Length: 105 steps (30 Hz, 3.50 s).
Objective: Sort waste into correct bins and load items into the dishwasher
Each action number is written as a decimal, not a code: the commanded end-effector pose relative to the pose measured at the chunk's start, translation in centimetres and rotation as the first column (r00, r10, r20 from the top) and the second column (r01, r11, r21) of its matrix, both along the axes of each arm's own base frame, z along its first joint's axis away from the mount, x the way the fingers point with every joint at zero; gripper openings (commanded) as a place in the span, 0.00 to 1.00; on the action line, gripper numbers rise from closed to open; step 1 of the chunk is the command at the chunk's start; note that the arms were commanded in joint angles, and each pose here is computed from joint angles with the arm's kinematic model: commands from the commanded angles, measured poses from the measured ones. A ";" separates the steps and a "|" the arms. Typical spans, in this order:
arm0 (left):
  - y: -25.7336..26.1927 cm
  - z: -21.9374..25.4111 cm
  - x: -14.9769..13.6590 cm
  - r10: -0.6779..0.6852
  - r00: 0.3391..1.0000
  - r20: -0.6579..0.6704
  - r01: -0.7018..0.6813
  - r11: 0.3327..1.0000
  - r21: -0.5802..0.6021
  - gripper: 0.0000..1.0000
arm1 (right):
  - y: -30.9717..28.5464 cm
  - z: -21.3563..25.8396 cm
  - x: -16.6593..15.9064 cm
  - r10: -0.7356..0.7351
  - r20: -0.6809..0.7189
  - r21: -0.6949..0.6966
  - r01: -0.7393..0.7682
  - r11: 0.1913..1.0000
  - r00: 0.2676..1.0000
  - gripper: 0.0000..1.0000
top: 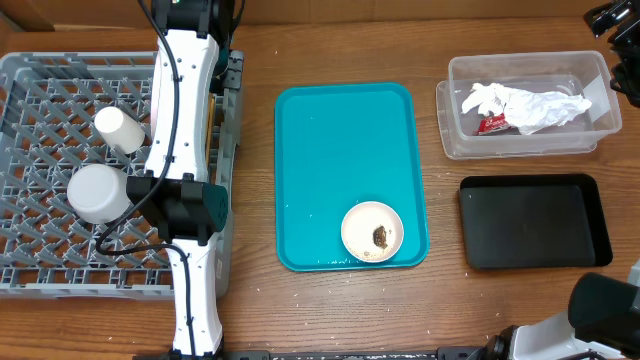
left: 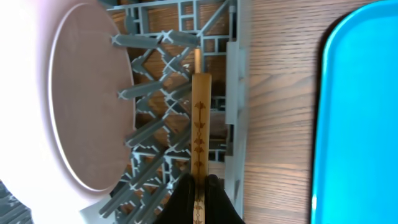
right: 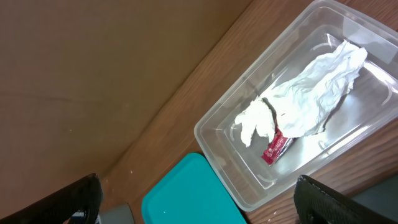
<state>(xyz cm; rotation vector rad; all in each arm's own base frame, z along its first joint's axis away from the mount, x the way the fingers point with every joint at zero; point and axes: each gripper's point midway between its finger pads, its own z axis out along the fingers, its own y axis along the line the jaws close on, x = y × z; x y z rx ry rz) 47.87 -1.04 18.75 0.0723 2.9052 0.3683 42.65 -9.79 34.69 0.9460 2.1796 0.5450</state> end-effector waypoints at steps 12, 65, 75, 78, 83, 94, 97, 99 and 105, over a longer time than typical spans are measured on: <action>1.9 -0.3 -0.1 0.062 0.998 -0.006 -0.062 0.998 -0.011 0.43 | 0.3 1.4 -0.5 0.001 0.035 -0.004 -0.001 1.000 0.999 1.00; 26.6 15.5 -14.0 0.947 0.254 0.196 -0.739 0.321 -0.593 1.00 | 23.7 -6.2 -7.2 0.621 -0.333 -0.083 -0.678 0.730 0.710 1.00; 26.6 15.5 -14.0 0.947 0.254 0.196 -0.739 0.321 -0.593 1.00 | 36.2 -18.6 -13.9 0.627 -0.571 -0.016 -0.771 0.637 0.530 0.96; 26.6 15.5 -14.0 0.947 0.254 0.196 -0.739 0.321 -0.593 1.00 | 37.2 -21.4 -16.4 0.586 -0.635 0.010 -0.753 0.658 0.504 0.85; 26.6 15.5 -14.0 0.947 0.254 0.196 -0.739 0.321 -0.593 1.00 | 38.1 -25.3 -19.0 0.564 -0.678 0.014 -0.759 0.651 0.471 0.65; 26.6 15.5 -14.0 0.947 0.254 0.196 -0.739 0.321 -0.593 1.00 | 35.2 -29.6 -21.5 0.472 -0.762 -0.122 -0.814 0.569 0.444 0.59; 26.6 15.5 -14.0 0.947 0.254 0.196 -0.738 0.321 -0.593 1.00 | 35.6 -29.6 -21.2 0.498 -0.748 -0.122 -0.828 0.547 0.439 0.59; 26.5 15.5 -14.0 0.947 0.255 0.196 -0.738 0.322 -0.593 1.00 | 36.1 -29.7 -21.1 0.512 -0.737 -0.120 -0.831 0.544 0.442 0.55; 26.5 15.5 -14.0 0.947 0.255 0.196 -0.738 0.322 -0.593 1.00 | 36.6 -30.3 -21.7 0.539 -0.736 -0.151 -0.875 0.460 0.411 0.51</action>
